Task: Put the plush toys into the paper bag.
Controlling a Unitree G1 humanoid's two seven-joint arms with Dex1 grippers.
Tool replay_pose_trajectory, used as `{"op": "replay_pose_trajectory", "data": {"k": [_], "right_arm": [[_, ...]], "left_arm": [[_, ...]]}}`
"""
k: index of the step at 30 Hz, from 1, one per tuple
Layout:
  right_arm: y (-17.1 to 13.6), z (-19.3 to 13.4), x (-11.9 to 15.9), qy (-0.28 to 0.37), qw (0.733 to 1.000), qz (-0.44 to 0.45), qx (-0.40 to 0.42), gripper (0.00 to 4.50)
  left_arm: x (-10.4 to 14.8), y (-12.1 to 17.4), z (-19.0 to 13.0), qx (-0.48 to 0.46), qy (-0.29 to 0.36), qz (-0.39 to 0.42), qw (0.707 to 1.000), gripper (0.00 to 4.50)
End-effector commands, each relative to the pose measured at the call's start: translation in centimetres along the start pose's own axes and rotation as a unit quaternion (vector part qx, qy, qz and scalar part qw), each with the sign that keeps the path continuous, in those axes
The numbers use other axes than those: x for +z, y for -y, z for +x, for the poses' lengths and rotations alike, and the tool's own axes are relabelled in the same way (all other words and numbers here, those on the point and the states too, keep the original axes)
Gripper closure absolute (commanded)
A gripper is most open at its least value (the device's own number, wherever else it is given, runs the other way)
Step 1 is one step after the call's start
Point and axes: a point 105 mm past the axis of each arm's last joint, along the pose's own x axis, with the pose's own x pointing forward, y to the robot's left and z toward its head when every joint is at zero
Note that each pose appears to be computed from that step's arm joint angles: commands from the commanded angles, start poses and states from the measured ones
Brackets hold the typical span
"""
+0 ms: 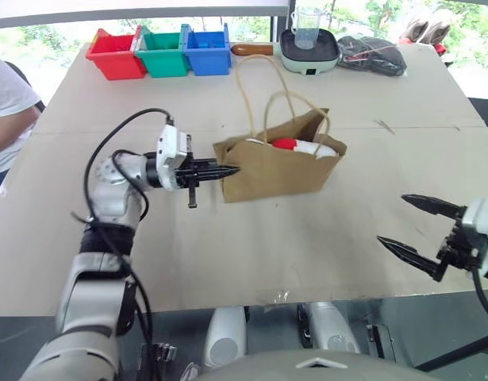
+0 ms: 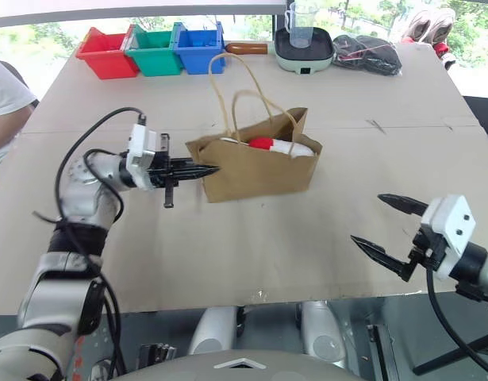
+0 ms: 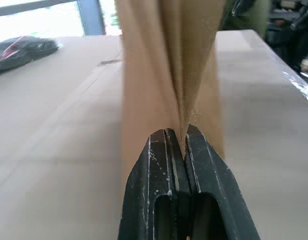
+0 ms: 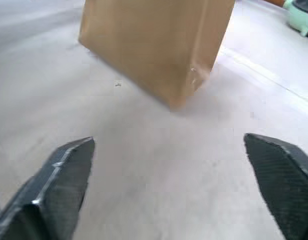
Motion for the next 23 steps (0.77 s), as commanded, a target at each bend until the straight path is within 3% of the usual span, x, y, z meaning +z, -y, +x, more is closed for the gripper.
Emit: {"op": "replay_pose_trajectory", "data": {"k": [1, 6, 10, 13, 20, 23], "right_arm": [[-0.5, 0.0, 1.6, 0.022, 0.999, -0.039, -0.005, 0.05], [-0.8, 0.9, 1.6, 0.031, 0.999, -0.040, 0.001, 0.00], [-0.1, 1.2, 1.3, 0.036, 0.998, -0.048, -0.013, 0.00], [0.8, 0.8, 0.8, 0.036, 0.998, -0.041, -0.032, 0.00], [2.3, -2.1, -2.2, -0.018, 0.999, -0.017, -0.047, 0.00], [2.6, -3.0, -2.6, -0.028, 0.998, -0.013, -0.052, 0.00]], "left_arm": [[-0.8, -0.6, 0.5, -0.026, 0.011, -0.027, 0.999, 4.50], [0.2, -1.9, 0.5, 0.035, 0.057, -0.061, 0.996, 2.41], [1.3, 0.2, -2.4, 0.109, 0.055, -0.115, 0.986, 0.39], [1.5, 3.2, -4.2, 0.159, 0.027, -0.143, 0.976, 0.39], [-0.8, 10.8, -7.8, 0.259, -0.062, -0.200, 0.943, 0.39], [-1.0, 12.2, -7.9, 0.269, -0.061, -0.215, 0.937, 0.39]]}}
